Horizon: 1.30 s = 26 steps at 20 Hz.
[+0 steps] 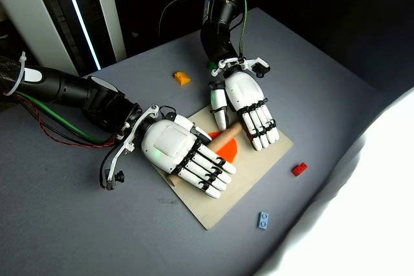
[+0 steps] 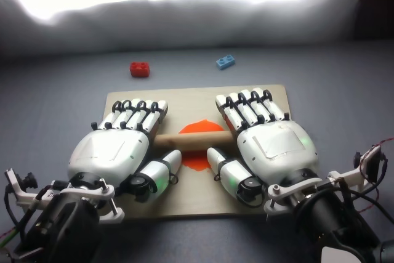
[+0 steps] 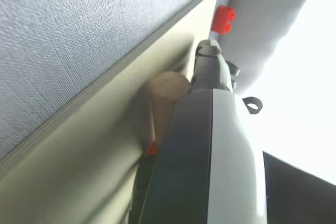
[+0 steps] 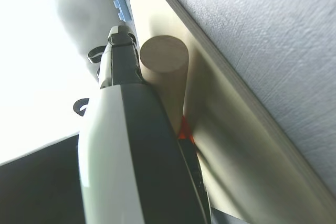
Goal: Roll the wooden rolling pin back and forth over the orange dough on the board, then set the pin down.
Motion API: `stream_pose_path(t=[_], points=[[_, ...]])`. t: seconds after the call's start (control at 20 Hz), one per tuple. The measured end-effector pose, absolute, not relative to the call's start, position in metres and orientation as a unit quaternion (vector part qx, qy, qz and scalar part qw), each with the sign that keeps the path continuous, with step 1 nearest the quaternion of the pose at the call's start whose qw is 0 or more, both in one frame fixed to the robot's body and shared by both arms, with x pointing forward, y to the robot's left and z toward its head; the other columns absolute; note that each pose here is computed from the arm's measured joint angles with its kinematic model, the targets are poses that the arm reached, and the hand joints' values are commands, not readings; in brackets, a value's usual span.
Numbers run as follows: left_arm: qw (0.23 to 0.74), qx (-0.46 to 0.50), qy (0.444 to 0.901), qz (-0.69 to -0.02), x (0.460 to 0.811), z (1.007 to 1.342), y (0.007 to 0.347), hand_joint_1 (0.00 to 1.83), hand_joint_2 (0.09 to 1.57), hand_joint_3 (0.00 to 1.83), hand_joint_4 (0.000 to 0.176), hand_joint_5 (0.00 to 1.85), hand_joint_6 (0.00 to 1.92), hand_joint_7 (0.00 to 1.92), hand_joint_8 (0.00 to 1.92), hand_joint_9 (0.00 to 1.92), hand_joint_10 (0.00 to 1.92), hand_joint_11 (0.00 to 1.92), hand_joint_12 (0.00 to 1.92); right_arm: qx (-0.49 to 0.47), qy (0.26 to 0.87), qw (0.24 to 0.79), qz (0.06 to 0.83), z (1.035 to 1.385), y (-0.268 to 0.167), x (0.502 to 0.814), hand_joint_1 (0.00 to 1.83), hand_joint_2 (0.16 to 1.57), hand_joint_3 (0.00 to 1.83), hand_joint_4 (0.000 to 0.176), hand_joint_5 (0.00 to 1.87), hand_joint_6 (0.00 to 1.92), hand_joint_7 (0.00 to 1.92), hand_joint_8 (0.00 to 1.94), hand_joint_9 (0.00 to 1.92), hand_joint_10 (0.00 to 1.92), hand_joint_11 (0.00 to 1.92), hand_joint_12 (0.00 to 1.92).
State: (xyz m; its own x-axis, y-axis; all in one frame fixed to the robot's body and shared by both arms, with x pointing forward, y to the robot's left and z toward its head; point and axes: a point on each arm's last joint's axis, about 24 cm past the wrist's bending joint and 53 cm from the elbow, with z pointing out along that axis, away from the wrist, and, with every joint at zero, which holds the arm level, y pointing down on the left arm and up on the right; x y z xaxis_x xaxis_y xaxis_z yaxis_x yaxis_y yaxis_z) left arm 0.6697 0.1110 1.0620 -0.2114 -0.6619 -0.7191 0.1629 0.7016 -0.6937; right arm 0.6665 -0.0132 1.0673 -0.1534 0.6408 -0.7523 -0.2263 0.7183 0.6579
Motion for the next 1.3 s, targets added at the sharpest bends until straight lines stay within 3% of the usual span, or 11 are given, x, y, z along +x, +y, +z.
stream_pose_path(t=[1.3], points=[[0.601, -0.181, 0.696, -0.348, 0.697, 1.063, 0.115, 0.00, 1.57, 0.03, 0.000, 0.00, 0.00, 0.00, 0.00, 0.00, 0.00, 0.00, 0.00, 0.177, 0.671, 0.640, 0.331, 1.072, -0.029, 0.691, 0.00, 1.57, 0.07, 0.000, 0.03, 0.00, 0.02, 0.00, 0.00, 0.00, 0.00, 0.00]])
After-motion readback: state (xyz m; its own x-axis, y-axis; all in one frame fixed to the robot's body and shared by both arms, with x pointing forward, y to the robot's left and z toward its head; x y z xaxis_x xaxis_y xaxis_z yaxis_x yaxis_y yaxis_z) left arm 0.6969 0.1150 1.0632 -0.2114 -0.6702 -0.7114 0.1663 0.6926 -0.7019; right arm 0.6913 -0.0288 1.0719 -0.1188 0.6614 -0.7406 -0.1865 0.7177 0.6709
